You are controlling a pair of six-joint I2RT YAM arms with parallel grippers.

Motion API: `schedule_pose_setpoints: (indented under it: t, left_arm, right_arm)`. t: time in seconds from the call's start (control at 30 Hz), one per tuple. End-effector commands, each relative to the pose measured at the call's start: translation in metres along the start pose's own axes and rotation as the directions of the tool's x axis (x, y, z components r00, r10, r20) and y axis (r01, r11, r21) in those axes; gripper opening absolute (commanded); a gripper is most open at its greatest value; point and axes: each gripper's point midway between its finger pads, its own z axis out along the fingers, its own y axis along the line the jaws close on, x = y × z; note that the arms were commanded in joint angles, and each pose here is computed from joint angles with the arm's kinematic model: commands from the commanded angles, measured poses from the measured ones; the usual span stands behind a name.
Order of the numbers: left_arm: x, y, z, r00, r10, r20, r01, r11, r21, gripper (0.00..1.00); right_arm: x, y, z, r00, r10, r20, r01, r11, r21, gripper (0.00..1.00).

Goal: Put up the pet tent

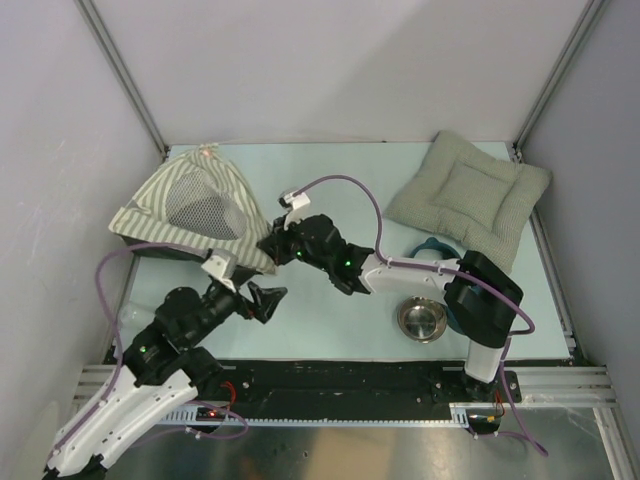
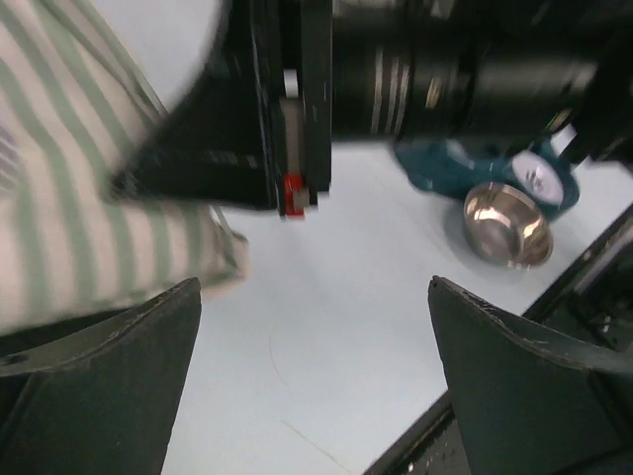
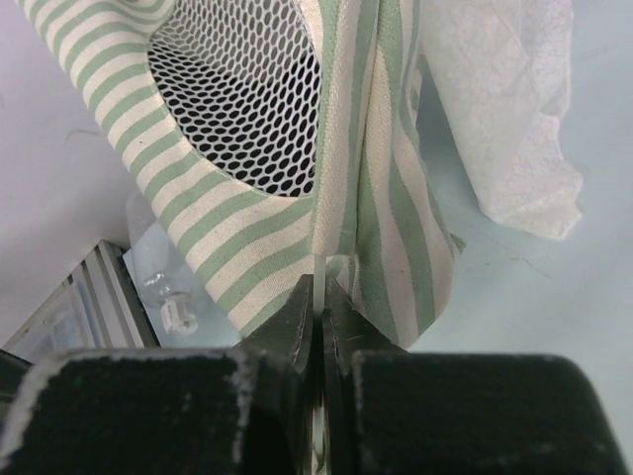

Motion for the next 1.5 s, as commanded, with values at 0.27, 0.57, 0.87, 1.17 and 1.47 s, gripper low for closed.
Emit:
schedule_pose_setpoints:
  t: [0.27, 0.57, 0.87, 1.17, 1.47]
  left_arm:
    - [-0.133, 0.038, -0.051, 0.940, 0.024, 0.339, 0.088, 0.947, -0.310, 1.00]
    - [-0.164, 0.092, -0.073, 0.933, 0.050, 0.356, 0.210, 0.729, -0.652, 1.00]
    - [-0.165, 0.116, -0.050, 0.973, -0.047, 0.227, 0.202, 0.654, -0.729, 1.00]
    - [-0.173, 0.152, -0.006, 0.988, -0.104, 0.114, 0.154, 0.611, -0.776, 1.00]
    - [-0.162, 0.189, 0.050, 0.984, -0.176, 0.028, 0.120, 0.542, -0.831, 0.98]
  right_arm:
    - [0.034, -0.030, -0.039, 0.986, -0.158, -0.059, 0.159, 0.987, 0.018, 0.00]
    - [0.075, -0.062, -0.064, 0.965, -0.219, -0.148, 0.233, 0.968, 0.091, 0.00]
    - [0.082, -0.068, -0.078, 0.969, -0.183, -0.167, 0.203, 0.973, 0.111, 0.24]
    - [0.065, -0.057, -0.088, 0.970, -0.191, -0.151, 0.205, 0.975, 0.080, 0.71]
    - [0.022, -0.048, -0.130, 0.979, -0.168, -0.114, 0.181, 0.977, 0.115, 0.89]
